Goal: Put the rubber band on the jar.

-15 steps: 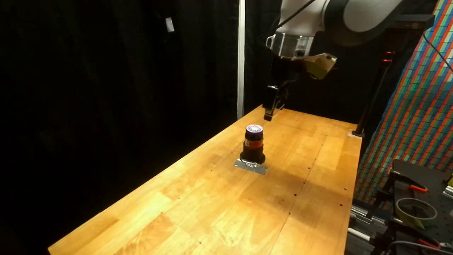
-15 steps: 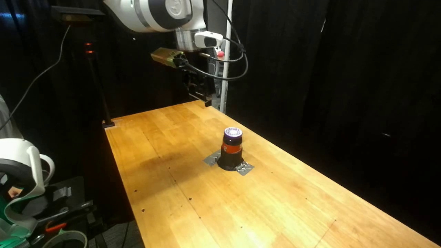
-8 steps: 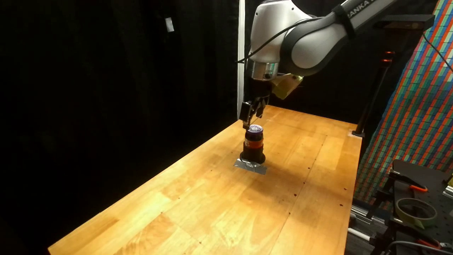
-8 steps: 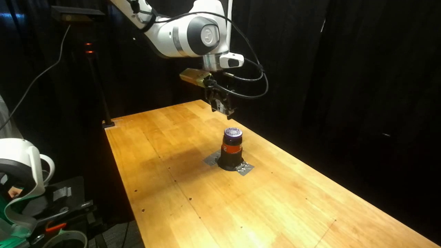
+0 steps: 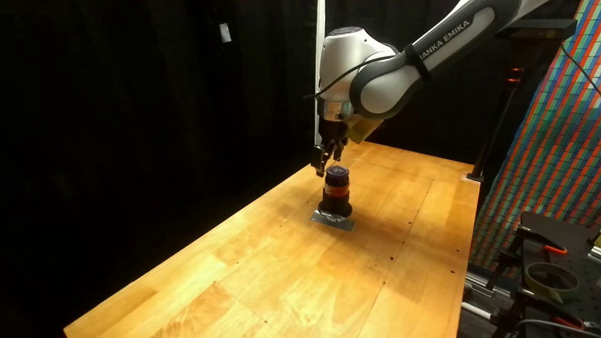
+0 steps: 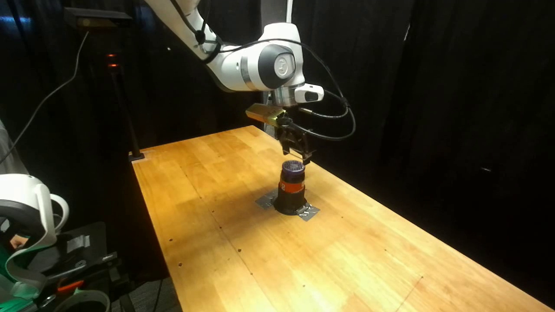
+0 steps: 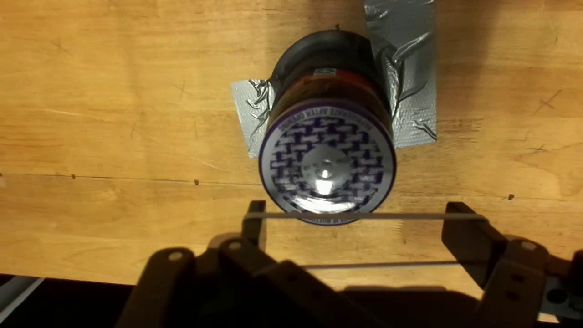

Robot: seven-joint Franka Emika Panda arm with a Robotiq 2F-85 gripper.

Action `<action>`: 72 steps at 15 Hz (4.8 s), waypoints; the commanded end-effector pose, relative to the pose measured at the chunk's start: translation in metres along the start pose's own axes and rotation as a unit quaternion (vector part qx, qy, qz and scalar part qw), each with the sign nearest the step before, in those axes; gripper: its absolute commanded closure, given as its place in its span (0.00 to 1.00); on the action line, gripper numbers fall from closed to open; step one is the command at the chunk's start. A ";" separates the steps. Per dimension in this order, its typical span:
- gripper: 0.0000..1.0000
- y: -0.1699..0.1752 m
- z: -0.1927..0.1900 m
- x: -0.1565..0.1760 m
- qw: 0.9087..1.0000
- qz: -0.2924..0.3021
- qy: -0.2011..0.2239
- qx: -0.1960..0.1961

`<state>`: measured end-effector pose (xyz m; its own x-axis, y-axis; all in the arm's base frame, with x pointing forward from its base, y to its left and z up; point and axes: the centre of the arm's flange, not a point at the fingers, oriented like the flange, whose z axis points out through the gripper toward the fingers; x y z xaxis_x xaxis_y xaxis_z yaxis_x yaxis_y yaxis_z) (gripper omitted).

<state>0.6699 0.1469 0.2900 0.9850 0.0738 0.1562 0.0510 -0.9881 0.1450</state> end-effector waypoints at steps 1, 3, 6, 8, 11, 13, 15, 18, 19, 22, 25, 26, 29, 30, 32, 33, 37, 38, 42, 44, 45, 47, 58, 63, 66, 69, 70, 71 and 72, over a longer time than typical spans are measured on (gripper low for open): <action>0.00 0.001 0.009 0.021 1.000 -0.010 0.004 -0.013; 0.00 0.005 0.016 0.021 1.000 -0.010 0.003 -0.015; 0.00 0.008 0.024 0.014 1.000 -0.015 -0.015 -0.011; 0.00 0.011 0.031 0.007 0.999 -0.023 -0.024 -0.009; 0.00 0.016 0.046 0.004 0.999 -0.024 -0.031 -0.012; 0.00 0.018 0.054 0.000 0.999 -0.024 -0.042 -0.002; 0.00 0.021 0.057 -0.008 0.998 -0.027 -0.052 0.014; 0.00 0.032 0.054 -0.025 0.997 -0.025 -0.064 0.042; 0.00 0.035 0.053 -0.030 0.996 -0.025 -0.064 0.051; 0.00 0.050 0.043 -0.043 0.996 -0.013 -0.058 0.073; 0.00 0.062 0.034 -0.051 0.995 0.006 -0.046 0.092; 0.00 0.065 0.031 -0.053 0.994 0.010 -0.040 0.098; 0.00 0.075 0.021 -0.060 0.991 0.018 -0.031 0.130; 0.00 0.078 0.019 -0.061 0.990 0.022 -0.034 0.138; 0.00 0.085 0.017 -0.067 0.987 0.030 -0.065 0.144; 0.00 0.087 0.017 -0.073 0.985 0.029 -0.073 0.151; 0.00 0.086 0.035 -0.094 0.983 0.021 -0.097 0.152; 0.00 0.083 0.043 -0.098 0.985 0.027 -0.091 0.147; 0.00 0.068 0.063 -0.100 0.988 0.032 -0.047 0.142; 0.00 0.064 0.067 -0.098 0.990 0.028 -0.025 0.139; 0.00 0.064 0.070 -0.097 0.990 0.029 -0.013 0.135; 0.00 0.068 0.076 -0.095 0.991 0.040 0.001 0.127; 0.58 0.067 0.053 -0.167 0.985 0.068 0.122 0.105; 0.91 0.056 0.040 -0.202 0.953 0.123 0.262 0.094; 0.97 0.052 0.039 -0.211 0.923 0.168 0.330 0.101; 0.91 0.047 0.042 -0.217 0.898 0.202 0.374 0.117; 0.92 0.045 0.044 -0.218 0.892 0.208 0.381 0.124; 0.92 0.043 0.048 -0.218 0.887 0.216 0.388 0.129; 0.91 0.041 0.051 -0.220 0.883 0.221 0.393 0.132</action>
<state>0.4721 0.0796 0.2241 0.5664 -0.3073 0.7647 -0.1534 -0.9510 -0.2686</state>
